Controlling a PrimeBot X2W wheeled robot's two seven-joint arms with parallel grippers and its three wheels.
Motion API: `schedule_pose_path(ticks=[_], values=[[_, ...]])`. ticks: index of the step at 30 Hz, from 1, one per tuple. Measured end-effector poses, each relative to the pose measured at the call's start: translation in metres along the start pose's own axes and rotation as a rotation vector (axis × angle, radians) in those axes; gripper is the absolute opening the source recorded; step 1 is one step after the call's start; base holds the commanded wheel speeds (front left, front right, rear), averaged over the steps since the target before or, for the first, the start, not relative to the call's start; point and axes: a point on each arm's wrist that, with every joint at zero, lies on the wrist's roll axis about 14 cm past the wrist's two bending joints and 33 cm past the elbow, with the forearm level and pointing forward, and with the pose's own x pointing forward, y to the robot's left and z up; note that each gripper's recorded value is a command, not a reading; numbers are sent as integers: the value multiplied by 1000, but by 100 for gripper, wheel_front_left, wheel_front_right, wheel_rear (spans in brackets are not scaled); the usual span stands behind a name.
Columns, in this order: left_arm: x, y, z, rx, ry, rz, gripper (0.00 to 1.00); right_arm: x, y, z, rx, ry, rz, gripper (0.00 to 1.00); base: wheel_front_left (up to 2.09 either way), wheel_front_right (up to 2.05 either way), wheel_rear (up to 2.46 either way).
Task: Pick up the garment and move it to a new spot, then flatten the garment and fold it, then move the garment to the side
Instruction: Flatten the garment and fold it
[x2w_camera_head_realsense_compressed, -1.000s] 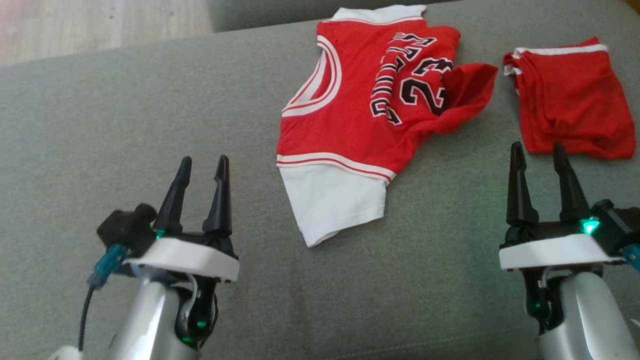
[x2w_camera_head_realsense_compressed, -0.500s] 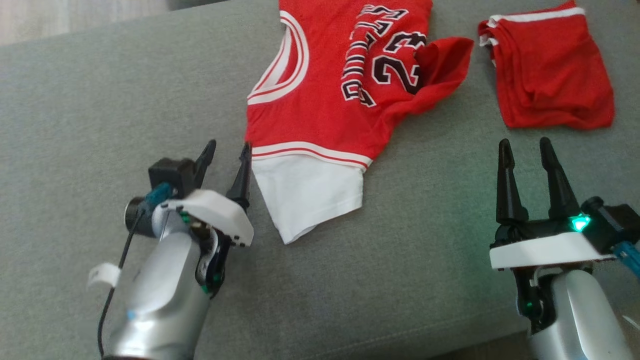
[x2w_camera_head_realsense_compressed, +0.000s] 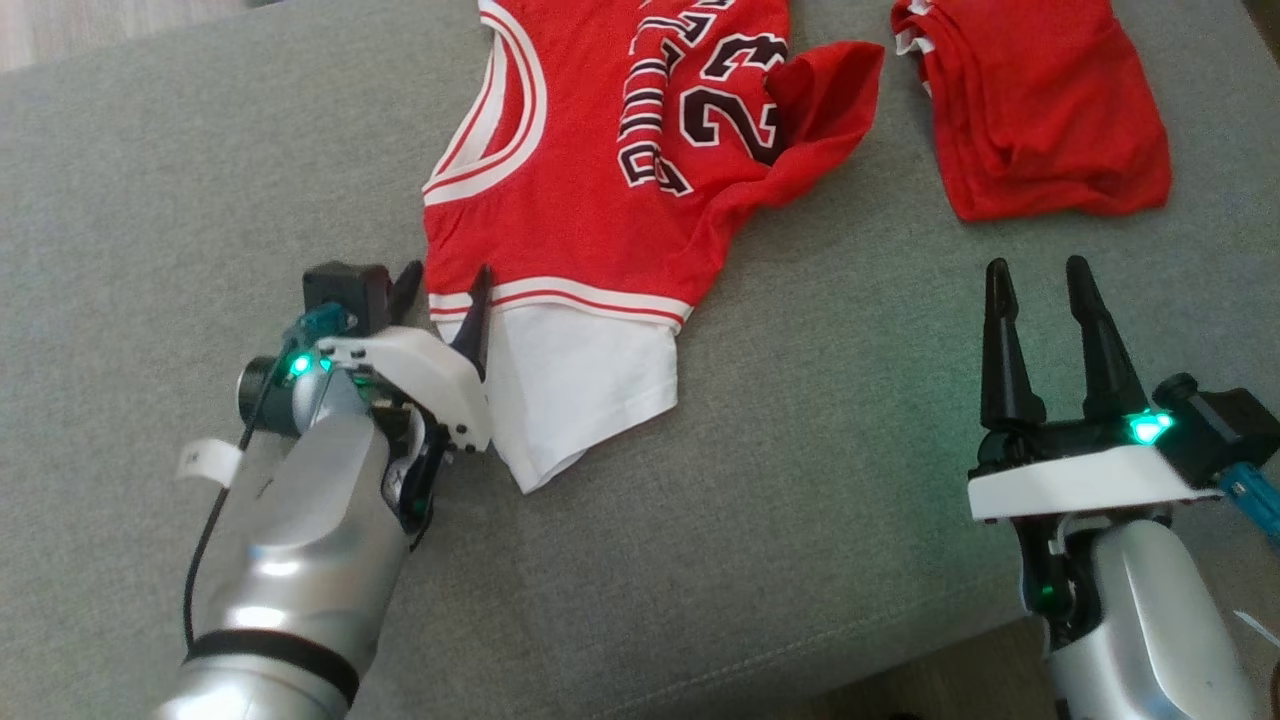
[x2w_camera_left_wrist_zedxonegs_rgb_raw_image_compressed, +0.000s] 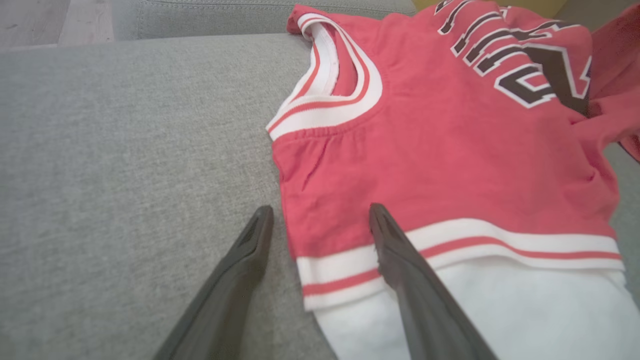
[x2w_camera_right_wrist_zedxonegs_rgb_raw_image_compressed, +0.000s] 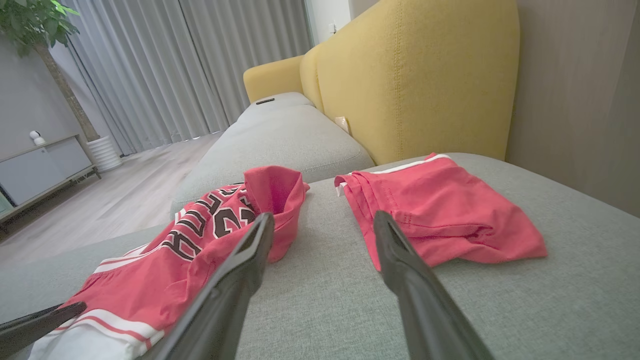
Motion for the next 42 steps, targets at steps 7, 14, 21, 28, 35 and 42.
schedule_pose_path(ticks=[7,14,21,28,35,42], values=[[3,4,1,-7,7,7,0,-1,-2,-2,1,1,-5,100,0,0,0],[-8,17,21,-38,-68,46,0,4,11,1,9,-9,32,100,0,0,0],[-32,48,85,-103,-295,156,0,11,26,5,5,-25,76,100,0,0,0],[-83,94,81,-148,-370,321,0,19,50,5,11,-19,142,100,0,0,0],[-124,118,49,-176,-331,426,0,20,72,0,7,10,201,100,0,0,0],[-150,124,58,-175,-383,465,100,18,85,1,11,17,239,100,0,0,0]])
